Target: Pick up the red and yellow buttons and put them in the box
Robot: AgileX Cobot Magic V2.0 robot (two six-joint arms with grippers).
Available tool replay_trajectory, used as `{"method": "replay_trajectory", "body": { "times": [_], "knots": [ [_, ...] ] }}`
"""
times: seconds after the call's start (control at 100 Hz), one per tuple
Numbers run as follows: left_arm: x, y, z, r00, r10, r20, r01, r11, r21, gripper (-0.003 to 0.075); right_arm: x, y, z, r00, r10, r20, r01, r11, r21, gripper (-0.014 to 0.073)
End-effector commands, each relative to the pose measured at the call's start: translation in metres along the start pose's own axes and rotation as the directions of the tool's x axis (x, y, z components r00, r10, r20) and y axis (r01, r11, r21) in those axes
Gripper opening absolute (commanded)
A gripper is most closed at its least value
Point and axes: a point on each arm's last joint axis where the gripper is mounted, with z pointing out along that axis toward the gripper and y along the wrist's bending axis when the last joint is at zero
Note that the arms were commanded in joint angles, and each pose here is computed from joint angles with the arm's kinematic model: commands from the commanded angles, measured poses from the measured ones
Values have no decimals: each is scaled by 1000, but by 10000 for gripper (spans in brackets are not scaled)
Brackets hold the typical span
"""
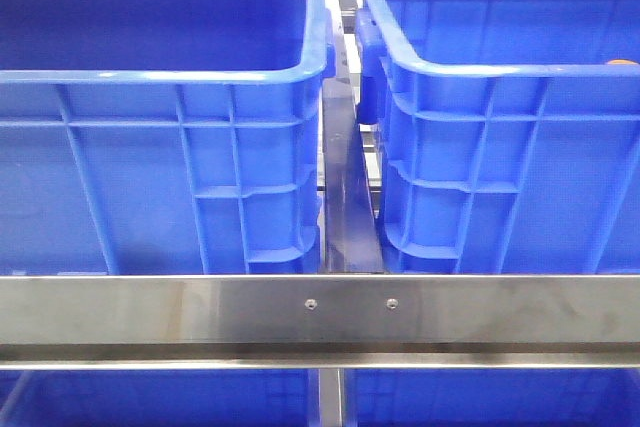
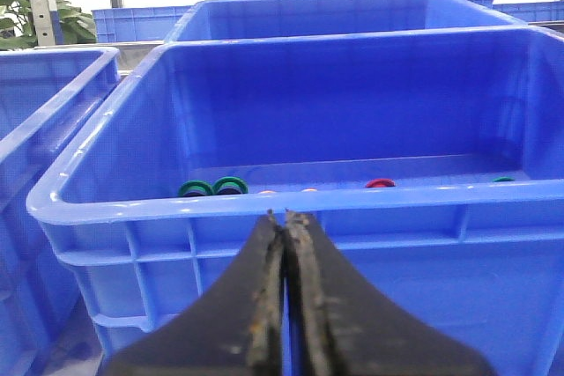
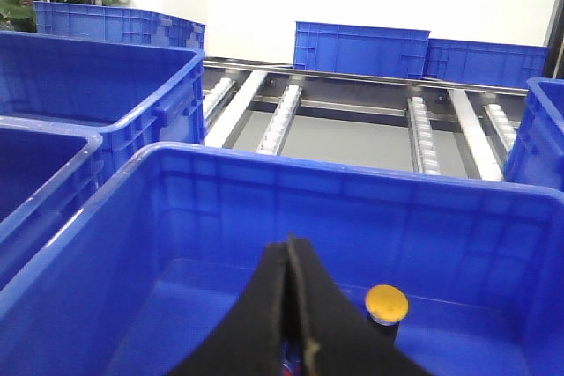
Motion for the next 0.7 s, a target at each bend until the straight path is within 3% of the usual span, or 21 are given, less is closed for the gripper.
{"method": "replay_trajectory", "body": {
  "times": [0.0,0.48,0.69],
  "knots": [
    [7,0,-2,997,-20,68,20,1000,4,-19,-13,1,-2,995,79,67,-78,997,-18,-68],
    [7,0,-2,997,-20,68,20,1000,4,-19,-12,0,-1,996,64,58,-64,998,-5,-68],
    [7,0,-2,997,-20,68,20,1000,4,-19,-15,2,-2,999,41,-8,-42,999,-30,-68]
  ]
}}
